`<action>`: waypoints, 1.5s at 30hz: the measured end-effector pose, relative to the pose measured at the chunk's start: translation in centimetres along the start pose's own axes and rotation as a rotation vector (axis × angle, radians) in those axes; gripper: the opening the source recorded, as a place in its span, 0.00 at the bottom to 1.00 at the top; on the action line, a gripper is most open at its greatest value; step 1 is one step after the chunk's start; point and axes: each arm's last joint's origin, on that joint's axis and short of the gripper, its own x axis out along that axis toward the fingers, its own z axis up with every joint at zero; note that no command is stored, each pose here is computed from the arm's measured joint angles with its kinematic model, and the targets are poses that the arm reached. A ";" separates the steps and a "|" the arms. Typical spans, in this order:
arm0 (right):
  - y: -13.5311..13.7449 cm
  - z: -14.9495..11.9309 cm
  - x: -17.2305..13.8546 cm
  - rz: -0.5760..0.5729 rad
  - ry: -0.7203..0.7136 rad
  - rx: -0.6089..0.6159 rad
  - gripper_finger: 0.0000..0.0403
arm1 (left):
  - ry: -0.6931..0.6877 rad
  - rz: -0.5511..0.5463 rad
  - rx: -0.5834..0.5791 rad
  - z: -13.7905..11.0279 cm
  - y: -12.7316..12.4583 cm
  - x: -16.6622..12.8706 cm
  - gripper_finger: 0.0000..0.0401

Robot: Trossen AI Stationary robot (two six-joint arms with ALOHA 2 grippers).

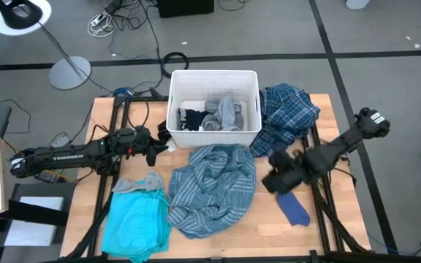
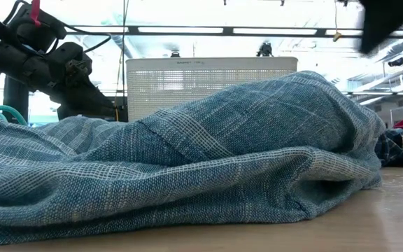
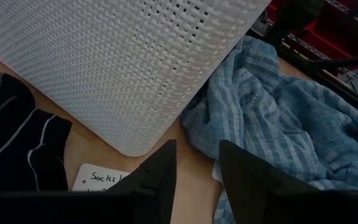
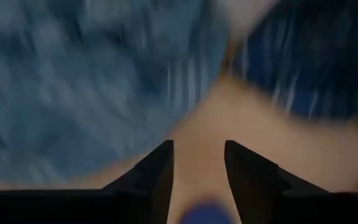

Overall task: Sort clothes
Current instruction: Put the blue sock into the white laundry bin

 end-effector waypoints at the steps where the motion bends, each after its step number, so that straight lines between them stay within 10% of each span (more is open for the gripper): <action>1: -0.1 -1.0 0.8 0.000 0.060 0.026 0.35 | 0.000 0.000 0.000 0.0 0.0 0.0 0.32; 15: -3.2 -9.2 10.7 0.037 0.338 0.275 0.29 | 0.000 0.000 -0.021 0.0 0.0 0.0 0.32; 21: -4.4 -9.5 11.3 -0.027 0.332 0.200 0.05 | 0.001 0.000 -0.022 0.0 0.0 0.0 0.32; 34: -1.8 -4.5 4.5 -0.098 0.126 0.055 0.00 | 0.000 0.001 -0.022 0.0 0.0 0.0 0.32; 45: -0.3 5.4 -4.5 -0.022 -0.290 -0.122 0.00 | -0.019 0.042 -0.011 0.0 0.1 0.0 0.32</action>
